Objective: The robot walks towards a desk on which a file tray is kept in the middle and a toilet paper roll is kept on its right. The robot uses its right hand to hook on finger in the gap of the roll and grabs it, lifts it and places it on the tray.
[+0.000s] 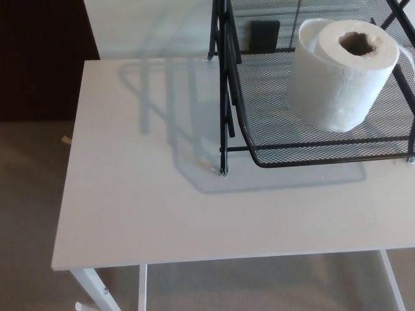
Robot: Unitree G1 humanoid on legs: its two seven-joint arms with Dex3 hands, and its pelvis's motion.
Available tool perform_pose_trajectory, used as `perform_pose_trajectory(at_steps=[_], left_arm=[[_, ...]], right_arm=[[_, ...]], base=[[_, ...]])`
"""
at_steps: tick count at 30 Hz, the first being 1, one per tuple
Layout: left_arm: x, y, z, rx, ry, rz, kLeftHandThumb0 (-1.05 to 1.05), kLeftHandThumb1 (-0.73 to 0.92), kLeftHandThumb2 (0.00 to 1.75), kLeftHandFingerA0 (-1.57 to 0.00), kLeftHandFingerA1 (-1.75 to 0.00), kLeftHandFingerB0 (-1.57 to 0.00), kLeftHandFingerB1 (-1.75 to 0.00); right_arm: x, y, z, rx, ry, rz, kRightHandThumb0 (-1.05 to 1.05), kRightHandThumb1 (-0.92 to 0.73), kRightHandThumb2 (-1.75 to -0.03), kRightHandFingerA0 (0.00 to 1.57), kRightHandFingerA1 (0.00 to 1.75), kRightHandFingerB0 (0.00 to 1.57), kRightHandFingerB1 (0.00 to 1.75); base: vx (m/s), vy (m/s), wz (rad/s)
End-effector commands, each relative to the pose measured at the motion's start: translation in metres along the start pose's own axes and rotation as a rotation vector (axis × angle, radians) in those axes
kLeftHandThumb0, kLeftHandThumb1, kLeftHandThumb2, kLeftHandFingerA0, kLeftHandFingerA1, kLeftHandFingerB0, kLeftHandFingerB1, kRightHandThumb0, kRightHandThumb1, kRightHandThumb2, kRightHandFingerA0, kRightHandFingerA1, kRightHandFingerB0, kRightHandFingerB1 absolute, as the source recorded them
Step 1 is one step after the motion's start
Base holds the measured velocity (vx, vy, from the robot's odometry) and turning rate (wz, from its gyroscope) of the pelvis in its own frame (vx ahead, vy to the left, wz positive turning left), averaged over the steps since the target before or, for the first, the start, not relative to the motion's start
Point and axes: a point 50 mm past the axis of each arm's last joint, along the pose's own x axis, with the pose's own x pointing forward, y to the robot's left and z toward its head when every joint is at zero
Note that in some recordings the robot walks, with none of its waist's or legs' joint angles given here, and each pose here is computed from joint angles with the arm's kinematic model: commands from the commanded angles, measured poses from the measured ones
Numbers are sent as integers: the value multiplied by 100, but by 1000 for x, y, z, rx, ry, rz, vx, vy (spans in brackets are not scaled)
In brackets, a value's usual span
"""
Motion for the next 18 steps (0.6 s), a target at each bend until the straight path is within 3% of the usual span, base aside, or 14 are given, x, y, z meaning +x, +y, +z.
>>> perform_pose_trajectory(at_steps=[1,2,3,4,6,8,9,10,11,12,13,14,15,18], left_arm=[[-5,16,3,-22,-10,52,-68,92,79,-24,-45,-10,-32],[-5,16,3,-6,-7,52,-69,92,79,-27,-46,-11,-32],[-5,16,2,3,-6,52,-69,92,79,-28,-46,-11,-32],[-4,15,2,-1,-2,53,-69,92,78,-29,-46,-11,-32],[-3,14,2,-28,1,59,-71,83,105,-26,-53,-10,-43],[-4,13,1,-14,-9,46,-73,82,106,-26,-53,-10,-43],[-4,13,1,-10,-8,45,-72,92,77,-30,-46,-12,-33],[-3,12,1,-40,-10,47,-72,92,75,-29,-46,-12,-33],[-3,13,1,-74,-17,51,-72,81,105,-22,-53,-9,-43],[-4,13,2,-40,-32,46,-72,84,105,-20,-51,-9,-43],[-5,13,2,-22,-37,43,-72,84,105,-20,-51,-9,-43],[-5,14,2,1,-39,41,-70,92,82,-21,-45,-10,-33],[-6,14,2,4,-39,41,-70,92,82,-21,-45,-10,-33],[-5,12,-2,-5,-14,42,-33,64,118,-1,-49,0,-49]], right_arm=[[0,-2,-5,152,20,-29,-74,-46,-84,36,68,22,51],[0,-3,-7,119,26,-34,-70,-58,-58,33,68,25,43],[-1,-3,-9,93,32,-40,-73,-60,-58,39,68,26,42],[-1,-2,-11,74,43,-39,-78,-46,-86,22,67,18,50],[-1,1,-13,24,45,-35,-83,-64,-61,14,70,18,43],[-2,3,-16,-157,49,-73,-90,-69,-62,23,68,18,44],[-2,5,-18,-162,50,-78,-87,-54,-95,21,64,15,49],[0,6,-18,-162,74,-73,-87,-70,-63,18,66,16,43],[1,7,-17,-133,79,-62,-87,-69,-62,18,68,16,44],[2,7,-17,-121,82,-49,-85,-53,-92,13,62,10,50],[2,7,-17,-122,85,-45,-85,-53,-92,13,62,10,50],[3,9,-17,-212,102,-56,-90,-74,-63,7,70,7,47],[3,9,-18,-223,104,-57,-90,-74,-63,7,70,7,47],[4,15,-20,-176,106,-53,-88,-71,-62,17,64,17,42]], base=[[0,0,0],[0,0,0],[0,0,0],[0,0,0],[0,0,0],[0,0,0],[0,0,0],[0,0,0],[0,0,0],[0,0,0],[0,0,0],[0,0,0],[0,0,0],[0,0,0]])
